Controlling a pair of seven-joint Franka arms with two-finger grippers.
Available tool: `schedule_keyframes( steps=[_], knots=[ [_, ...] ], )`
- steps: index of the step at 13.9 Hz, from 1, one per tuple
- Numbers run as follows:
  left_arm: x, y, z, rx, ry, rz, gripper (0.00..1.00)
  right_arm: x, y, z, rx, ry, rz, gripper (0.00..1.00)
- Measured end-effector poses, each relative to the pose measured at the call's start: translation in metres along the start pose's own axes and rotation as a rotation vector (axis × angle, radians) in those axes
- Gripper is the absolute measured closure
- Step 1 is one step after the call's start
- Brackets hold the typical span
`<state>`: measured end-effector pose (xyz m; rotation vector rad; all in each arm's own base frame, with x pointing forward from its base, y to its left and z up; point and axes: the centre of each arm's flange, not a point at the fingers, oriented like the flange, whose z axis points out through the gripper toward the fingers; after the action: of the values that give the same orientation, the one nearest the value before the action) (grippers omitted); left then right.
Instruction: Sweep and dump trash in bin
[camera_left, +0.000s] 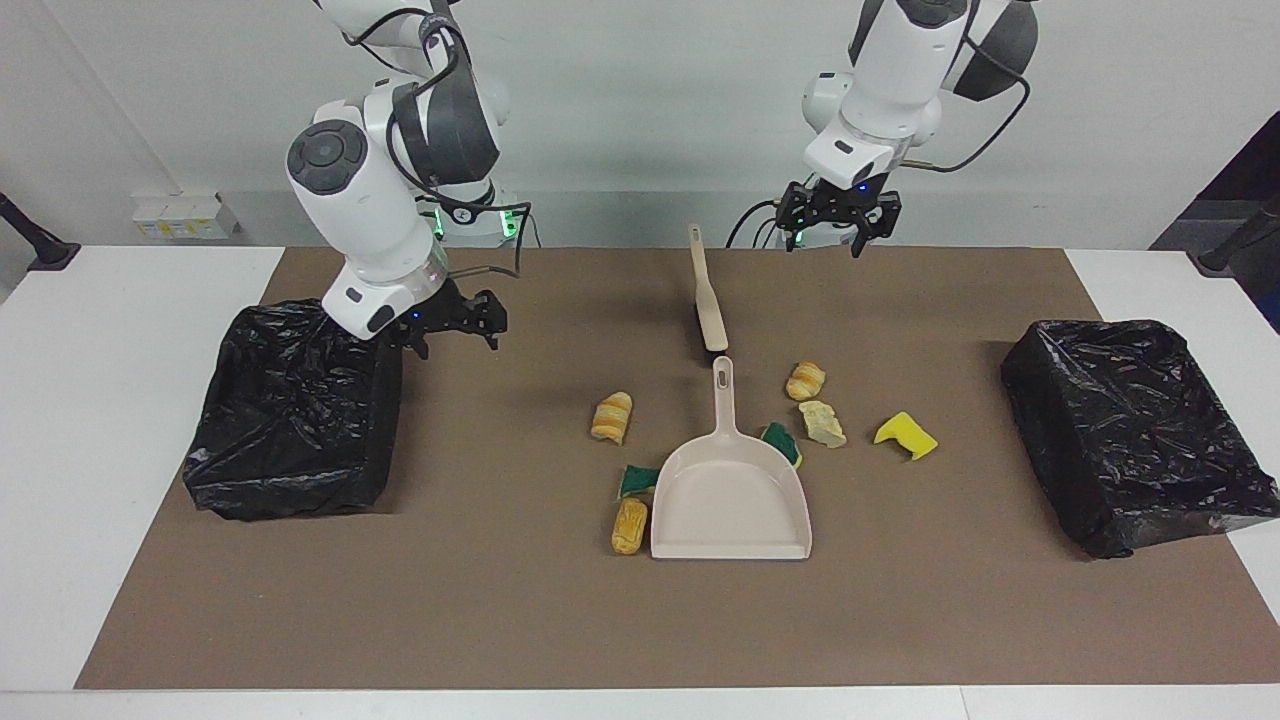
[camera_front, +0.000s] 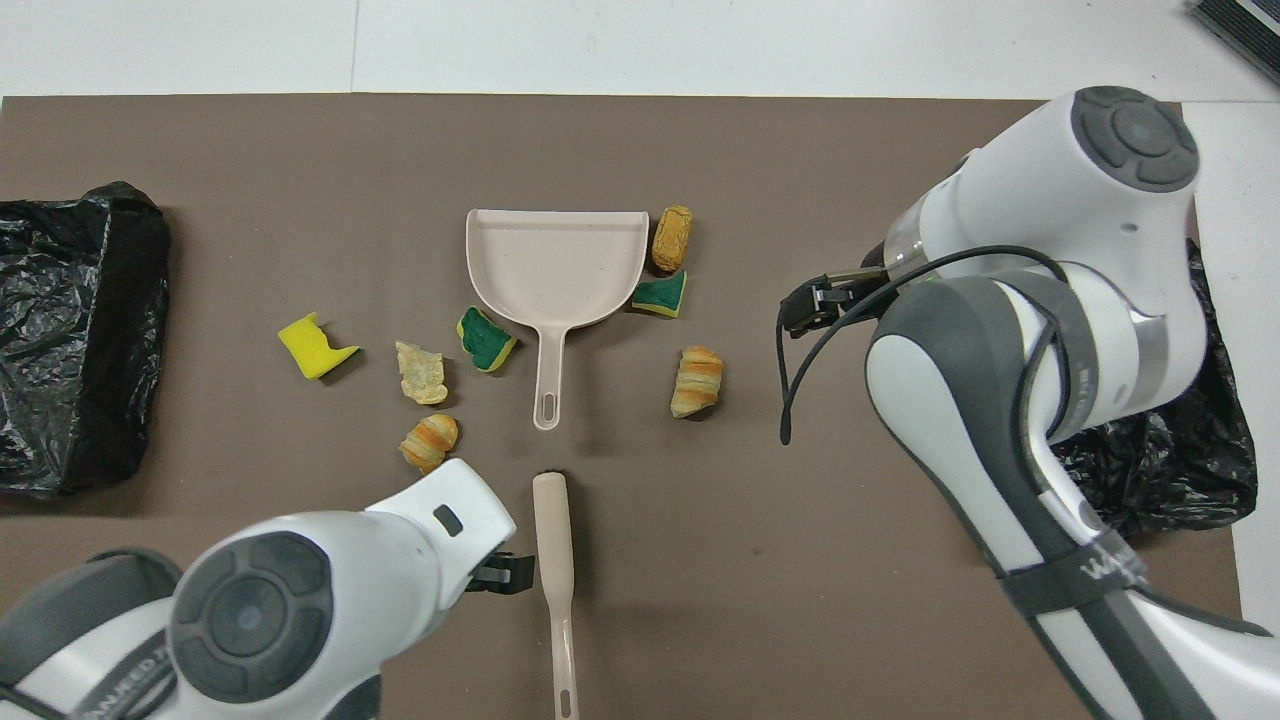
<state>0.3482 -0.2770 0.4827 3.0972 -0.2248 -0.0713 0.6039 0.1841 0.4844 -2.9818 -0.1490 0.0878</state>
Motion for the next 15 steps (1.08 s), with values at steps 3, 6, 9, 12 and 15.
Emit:
schedule_keyframes(
  steps=[3,6,9,12,15],
  knots=[
    [-0.035,0.036,0.053,0.002,0.008,0.008,0.0,-0.001,-0.04,0.015,0.003,0.014,0.025,0.0],
    [-0.072,0.062,0.104,0.007,0.01,0.038,0.0,0.0,-0.077,0.036,0.011,0.039,0.067,0.0],
    [-0.087,0.073,0.136,0.031,-0.013,0.051,0.0,0.003,-0.096,0.052,0.021,0.062,0.101,0.0],
    [-0.088,0.079,0.148,0.036,-0.016,0.058,0.08,0.007,-0.105,0.064,0.056,0.095,0.121,0.0],
    [-0.086,0.078,0.149,0.036,-0.018,0.052,0.23,0.005,-0.105,0.072,0.057,0.092,0.123,0.0]
  ],
)
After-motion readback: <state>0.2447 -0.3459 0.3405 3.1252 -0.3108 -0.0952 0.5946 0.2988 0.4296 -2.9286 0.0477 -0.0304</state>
